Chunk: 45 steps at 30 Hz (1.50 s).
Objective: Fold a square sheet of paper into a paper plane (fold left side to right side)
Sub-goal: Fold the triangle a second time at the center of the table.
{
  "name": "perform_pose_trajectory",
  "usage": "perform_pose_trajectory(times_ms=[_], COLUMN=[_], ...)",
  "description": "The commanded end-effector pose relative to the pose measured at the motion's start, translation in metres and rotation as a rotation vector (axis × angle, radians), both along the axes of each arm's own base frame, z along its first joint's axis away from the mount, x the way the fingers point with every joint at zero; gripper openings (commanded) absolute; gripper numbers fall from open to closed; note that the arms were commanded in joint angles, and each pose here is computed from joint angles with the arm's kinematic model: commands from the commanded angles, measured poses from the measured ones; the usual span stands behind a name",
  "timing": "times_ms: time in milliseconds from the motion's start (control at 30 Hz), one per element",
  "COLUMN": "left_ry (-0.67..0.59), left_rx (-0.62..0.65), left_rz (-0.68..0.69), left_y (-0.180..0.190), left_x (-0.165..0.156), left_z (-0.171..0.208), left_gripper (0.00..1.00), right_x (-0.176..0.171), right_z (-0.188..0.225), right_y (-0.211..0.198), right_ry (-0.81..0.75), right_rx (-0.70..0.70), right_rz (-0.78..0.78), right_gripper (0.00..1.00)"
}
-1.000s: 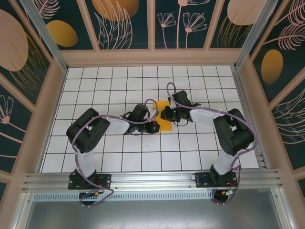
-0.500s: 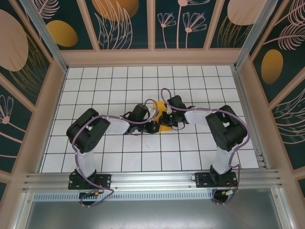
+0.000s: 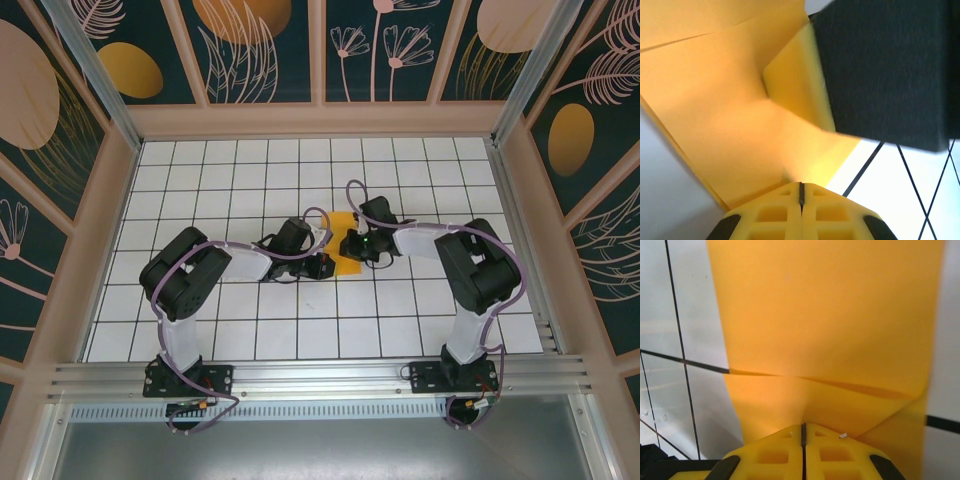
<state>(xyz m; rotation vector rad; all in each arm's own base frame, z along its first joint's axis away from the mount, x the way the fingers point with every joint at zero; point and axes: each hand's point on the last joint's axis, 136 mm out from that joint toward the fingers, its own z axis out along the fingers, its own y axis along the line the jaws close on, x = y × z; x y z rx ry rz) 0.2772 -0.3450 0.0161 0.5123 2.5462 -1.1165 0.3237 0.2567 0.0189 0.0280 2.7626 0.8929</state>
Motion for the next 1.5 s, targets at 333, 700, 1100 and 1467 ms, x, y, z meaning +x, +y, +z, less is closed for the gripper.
perform_pose_trajectory(times_ms=[333,700,1100,1467], left_ry=[0.138,0.134,0.125,0.038], left_rx=[0.121,0.116,0.103,-0.017], left_rz=[0.02,0.019,0.013,-0.022], left_y=[0.026,0.026,0.025,0.004], left_x=[-0.026,-0.026,-0.027,-0.013], left_z=[-0.046,-0.046,-0.042,0.016], left_gripper=[0.0,0.0,0.0,0.22], right_x=[0.03,0.044,0.054,0.043], right_z=[-0.006,-0.009,0.01,0.063], right_y=[-0.031,-0.041,-0.048,-0.086], right_ry=[-0.026,-0.022,-0.075,-0.262], right_rx=[-0.021,-0.014,0.013,0.014], right_rz=[-0.046,-0.064,-0.084,-0.175], right_gripper=[0.1,0.1,0.15,0.52])
